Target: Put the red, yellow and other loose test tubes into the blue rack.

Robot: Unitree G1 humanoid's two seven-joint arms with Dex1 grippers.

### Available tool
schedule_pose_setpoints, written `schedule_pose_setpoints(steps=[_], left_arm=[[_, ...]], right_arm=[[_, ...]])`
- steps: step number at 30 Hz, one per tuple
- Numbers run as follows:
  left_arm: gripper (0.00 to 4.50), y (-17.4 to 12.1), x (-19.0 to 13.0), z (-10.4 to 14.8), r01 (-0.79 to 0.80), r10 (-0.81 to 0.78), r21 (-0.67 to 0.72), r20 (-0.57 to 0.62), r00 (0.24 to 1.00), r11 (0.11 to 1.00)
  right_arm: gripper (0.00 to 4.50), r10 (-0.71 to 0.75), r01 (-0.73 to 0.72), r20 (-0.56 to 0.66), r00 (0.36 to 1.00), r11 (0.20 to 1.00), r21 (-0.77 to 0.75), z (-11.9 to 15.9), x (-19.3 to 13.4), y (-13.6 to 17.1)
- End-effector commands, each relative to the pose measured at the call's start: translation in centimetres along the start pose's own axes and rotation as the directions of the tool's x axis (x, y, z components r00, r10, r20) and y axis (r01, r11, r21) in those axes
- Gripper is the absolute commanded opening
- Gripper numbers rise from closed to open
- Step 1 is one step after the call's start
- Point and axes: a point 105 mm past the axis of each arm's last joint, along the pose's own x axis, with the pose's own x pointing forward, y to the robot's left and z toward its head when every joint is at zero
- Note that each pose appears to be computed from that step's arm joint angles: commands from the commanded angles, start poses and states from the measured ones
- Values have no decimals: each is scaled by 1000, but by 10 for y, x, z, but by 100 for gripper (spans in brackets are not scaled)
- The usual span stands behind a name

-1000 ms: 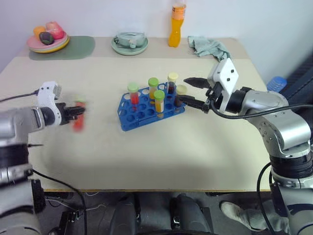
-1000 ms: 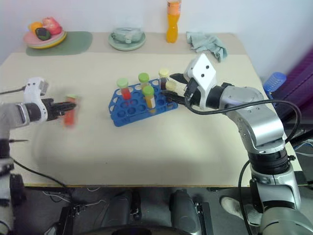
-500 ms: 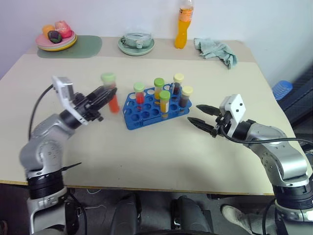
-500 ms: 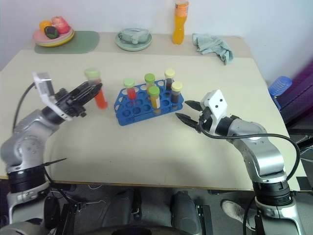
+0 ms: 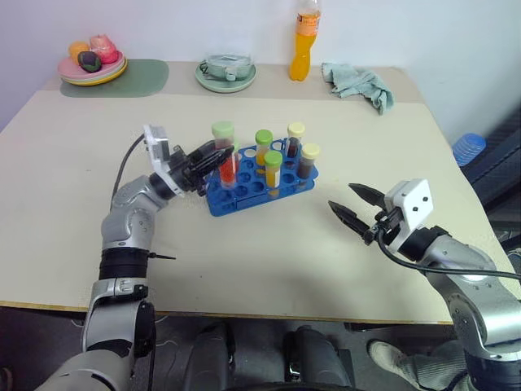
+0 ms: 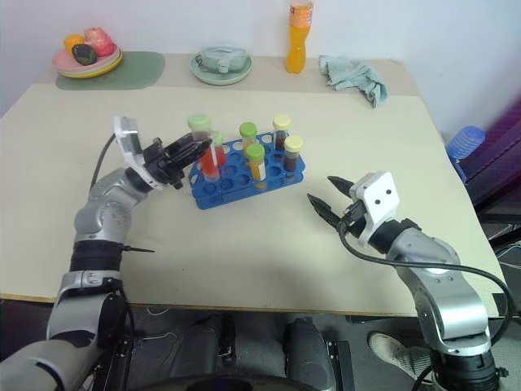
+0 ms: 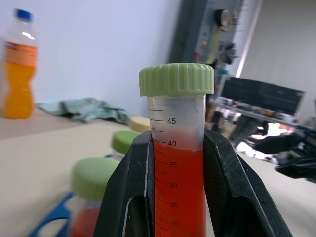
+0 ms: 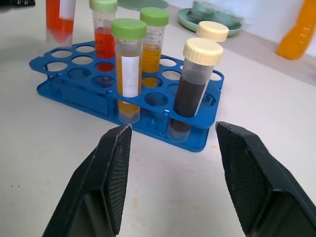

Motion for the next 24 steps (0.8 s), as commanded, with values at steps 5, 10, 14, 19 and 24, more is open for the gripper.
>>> schedule_pose_setpoints(steps=[5,10,14,19,24], left_arm=[[73,0,12,-1,56,-51,95,-60,997,994],[73,-1,15,-6,62,-53,102,-83,995,993],[73,-1,8,-20,55,-39,121,-130,991,991],[73,0,5,-28,45,-22,155,-147,989,987],[73,2,6,-26,17,10,185,-143,990,983]], right_arm=[[274,-50,52,60,997,998,-29,17,-6,6],[274,-60,62,54,997,998,-33,16,-8,1],[274,-63,65,52,997,997,-35,14,-8,-3],[274,-63,66,59,996,997,-43,16,-7,-4],[274,-65,68,60,996,997,-46,16,-6,-5]])
